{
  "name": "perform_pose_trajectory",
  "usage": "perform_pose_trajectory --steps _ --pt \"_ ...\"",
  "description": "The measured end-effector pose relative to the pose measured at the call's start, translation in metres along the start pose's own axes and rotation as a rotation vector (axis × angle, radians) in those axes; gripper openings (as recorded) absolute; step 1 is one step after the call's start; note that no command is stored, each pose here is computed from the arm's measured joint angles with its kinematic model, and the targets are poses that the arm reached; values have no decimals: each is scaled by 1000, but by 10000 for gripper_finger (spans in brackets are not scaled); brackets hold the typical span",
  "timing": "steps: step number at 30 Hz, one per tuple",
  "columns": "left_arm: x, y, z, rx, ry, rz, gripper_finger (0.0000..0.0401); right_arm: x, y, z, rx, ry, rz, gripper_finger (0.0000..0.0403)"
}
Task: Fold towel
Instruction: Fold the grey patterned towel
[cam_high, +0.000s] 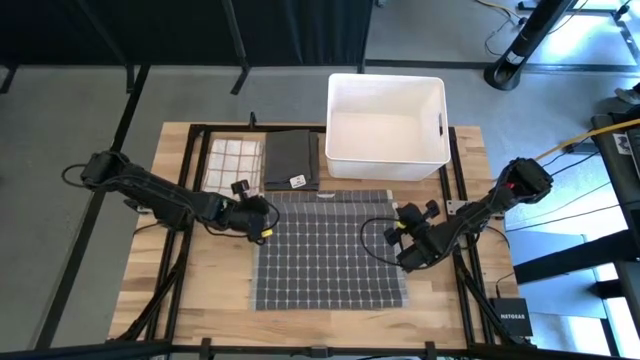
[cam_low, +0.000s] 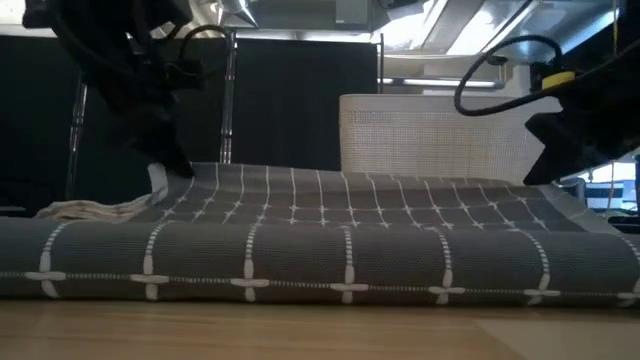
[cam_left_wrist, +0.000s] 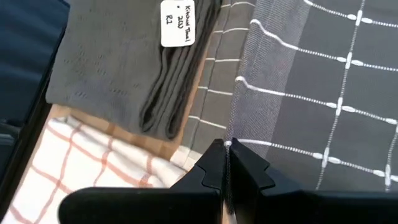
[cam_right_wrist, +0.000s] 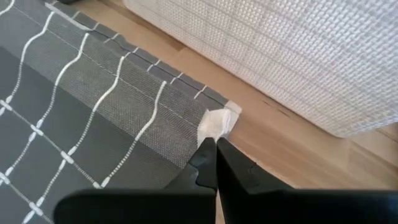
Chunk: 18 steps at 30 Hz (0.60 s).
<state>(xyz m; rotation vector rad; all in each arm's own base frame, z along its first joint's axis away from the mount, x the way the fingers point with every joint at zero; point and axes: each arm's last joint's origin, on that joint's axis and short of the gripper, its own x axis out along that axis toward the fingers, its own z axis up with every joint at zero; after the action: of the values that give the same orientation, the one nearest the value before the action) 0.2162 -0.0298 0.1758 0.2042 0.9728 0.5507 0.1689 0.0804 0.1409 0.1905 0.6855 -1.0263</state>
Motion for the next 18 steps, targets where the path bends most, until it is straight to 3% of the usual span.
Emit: perform_pose_trajectory --steps 18 --pt "15 18 4 -34 15 52 6 23 0 14 16 -5 -66 7"
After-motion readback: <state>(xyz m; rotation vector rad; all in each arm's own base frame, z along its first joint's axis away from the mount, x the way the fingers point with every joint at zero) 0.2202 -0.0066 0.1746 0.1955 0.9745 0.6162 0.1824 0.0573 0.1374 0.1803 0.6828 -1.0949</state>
